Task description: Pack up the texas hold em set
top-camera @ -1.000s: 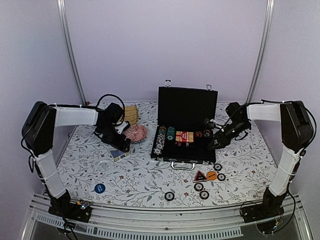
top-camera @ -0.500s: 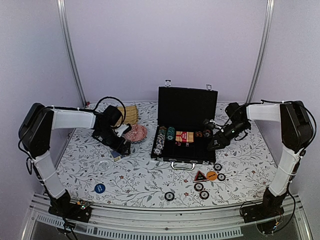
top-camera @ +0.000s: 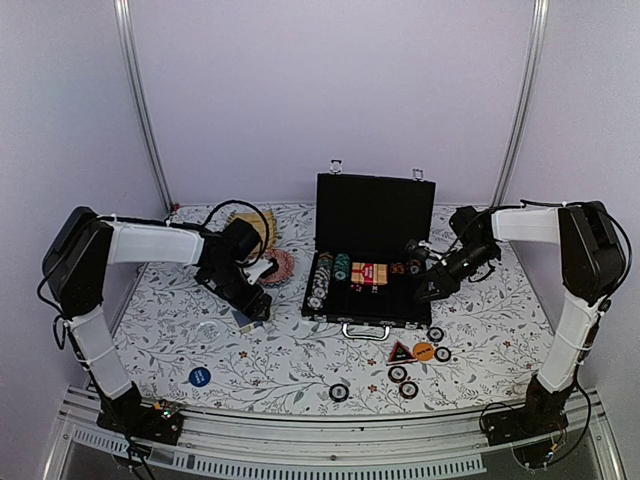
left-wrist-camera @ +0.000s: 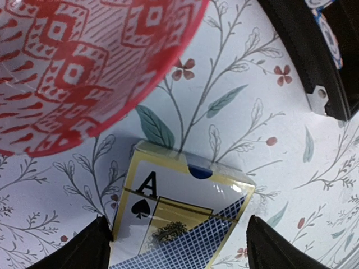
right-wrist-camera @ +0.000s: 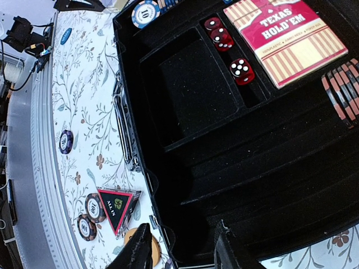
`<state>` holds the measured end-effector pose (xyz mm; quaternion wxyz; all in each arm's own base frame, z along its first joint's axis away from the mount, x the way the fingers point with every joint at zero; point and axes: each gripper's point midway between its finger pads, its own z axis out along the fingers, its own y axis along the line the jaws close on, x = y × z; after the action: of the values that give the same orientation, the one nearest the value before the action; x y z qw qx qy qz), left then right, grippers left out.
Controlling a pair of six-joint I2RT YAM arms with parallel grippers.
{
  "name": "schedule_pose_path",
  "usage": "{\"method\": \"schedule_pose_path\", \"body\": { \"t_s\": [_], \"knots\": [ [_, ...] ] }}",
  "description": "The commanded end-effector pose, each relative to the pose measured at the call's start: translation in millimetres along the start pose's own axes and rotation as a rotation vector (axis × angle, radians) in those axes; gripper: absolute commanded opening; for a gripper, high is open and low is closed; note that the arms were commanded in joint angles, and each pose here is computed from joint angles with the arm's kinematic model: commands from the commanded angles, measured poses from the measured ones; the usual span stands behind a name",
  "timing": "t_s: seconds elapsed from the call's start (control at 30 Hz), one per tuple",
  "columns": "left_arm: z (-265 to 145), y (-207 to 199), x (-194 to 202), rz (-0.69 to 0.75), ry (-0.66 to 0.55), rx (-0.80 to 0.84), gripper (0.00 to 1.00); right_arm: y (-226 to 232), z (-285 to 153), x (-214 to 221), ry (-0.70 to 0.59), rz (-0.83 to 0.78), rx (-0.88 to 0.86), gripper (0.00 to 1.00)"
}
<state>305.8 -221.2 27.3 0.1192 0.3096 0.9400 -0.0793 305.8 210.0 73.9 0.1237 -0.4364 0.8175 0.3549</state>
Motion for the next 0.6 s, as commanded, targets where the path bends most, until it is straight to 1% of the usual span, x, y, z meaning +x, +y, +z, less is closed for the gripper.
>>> {"method": "schedule_pose_path", "body": {
  "t_s": [0.0,0.07,0.13,0.2,0.3,0.43,0.57],
  "knots": [
    [-14.4,-20.6,4.2,0.020,0.020,0.011,0.84,3.9,8.9,5.8,0.023,0.009,-0.033,0.39],
    [-26.9,-14.0,-7.2,0.040,-0.044,-0.045,0.89,4.5,9.6,5.5,0.024,0.007,-0.035,0.39],
    [-30.2,-10.1,-12.8,0.051,-0.072,-0.069,0.93,5.3,10.7,5.7,0.027,0.006,-0.038,0.40],
    [-24.1,-13.7,-10.5,0.064,-0.056,-0.050,0.95,5.3,10.9,5.9,0.029,0.006,-0.037,0.39],
    [-8.7,-14.7,0.3,0.086,0.007,-0.049,0.95,5.8,10.2,5.4,0.027,0.005,-0.037,0.39],
    [8.5,-10.0,13.9,0.098,0.081,-0.076,0.94,6.4,10.2,5.2,0.027,0.004,-0.038,0.40],
    [15.6,-14.3,16.2,0.100,0.101,-0.057,0.91,6.3,10.9,6.1,0.030,0.006,-0.040,0.40]
  ]
}}
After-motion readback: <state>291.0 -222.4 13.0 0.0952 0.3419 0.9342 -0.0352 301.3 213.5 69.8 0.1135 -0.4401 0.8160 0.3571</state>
